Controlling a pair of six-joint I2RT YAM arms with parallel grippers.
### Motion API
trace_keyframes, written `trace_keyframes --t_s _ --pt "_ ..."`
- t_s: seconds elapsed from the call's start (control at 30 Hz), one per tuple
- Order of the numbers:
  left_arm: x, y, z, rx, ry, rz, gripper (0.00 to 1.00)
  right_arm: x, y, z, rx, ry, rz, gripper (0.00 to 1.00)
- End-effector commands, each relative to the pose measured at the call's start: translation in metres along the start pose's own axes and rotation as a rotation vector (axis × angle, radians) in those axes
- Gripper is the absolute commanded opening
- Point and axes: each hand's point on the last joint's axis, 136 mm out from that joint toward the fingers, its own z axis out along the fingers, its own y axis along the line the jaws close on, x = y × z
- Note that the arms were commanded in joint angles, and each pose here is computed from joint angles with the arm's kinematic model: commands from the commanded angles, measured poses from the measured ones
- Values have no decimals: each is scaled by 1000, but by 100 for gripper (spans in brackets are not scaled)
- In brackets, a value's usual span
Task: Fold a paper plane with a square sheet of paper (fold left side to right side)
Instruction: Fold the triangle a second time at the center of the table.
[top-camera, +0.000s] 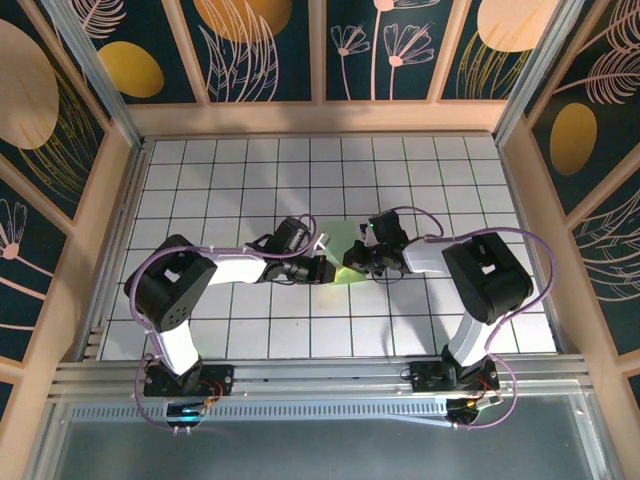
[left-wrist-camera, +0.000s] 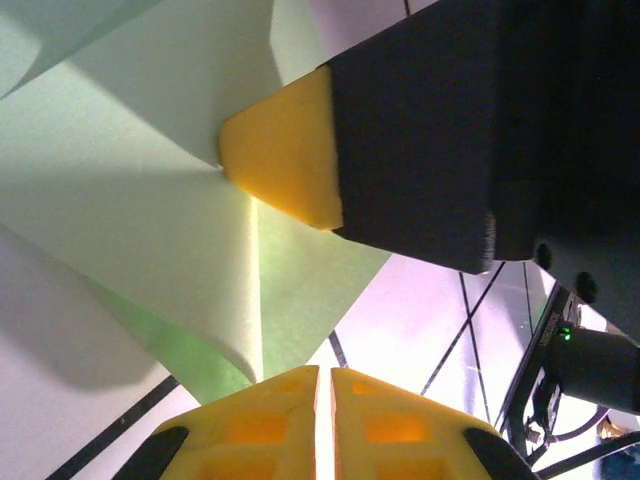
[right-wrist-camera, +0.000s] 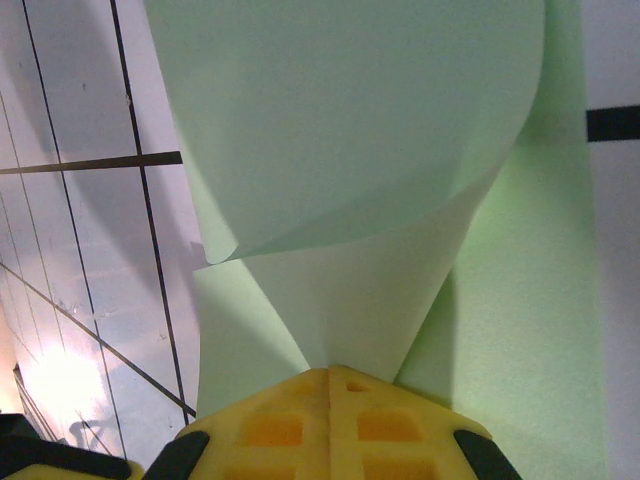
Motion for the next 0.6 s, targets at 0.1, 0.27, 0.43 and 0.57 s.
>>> trace_keyframes --t_s 0.1,0.27,0.43,0.57 --pt "-2 -1 7 10 19 28 11 18 -19 2 65 42 19 0" --pt "2 8 10 -21 33 30 11 17 -19 2 68 41 16 0" --pt "3 15 11 -49 28 27 11 17 -20 2 70 43 17 0" --pt "4 20 11 -71 29 28 10 17 -20 2 72 44 18 0"
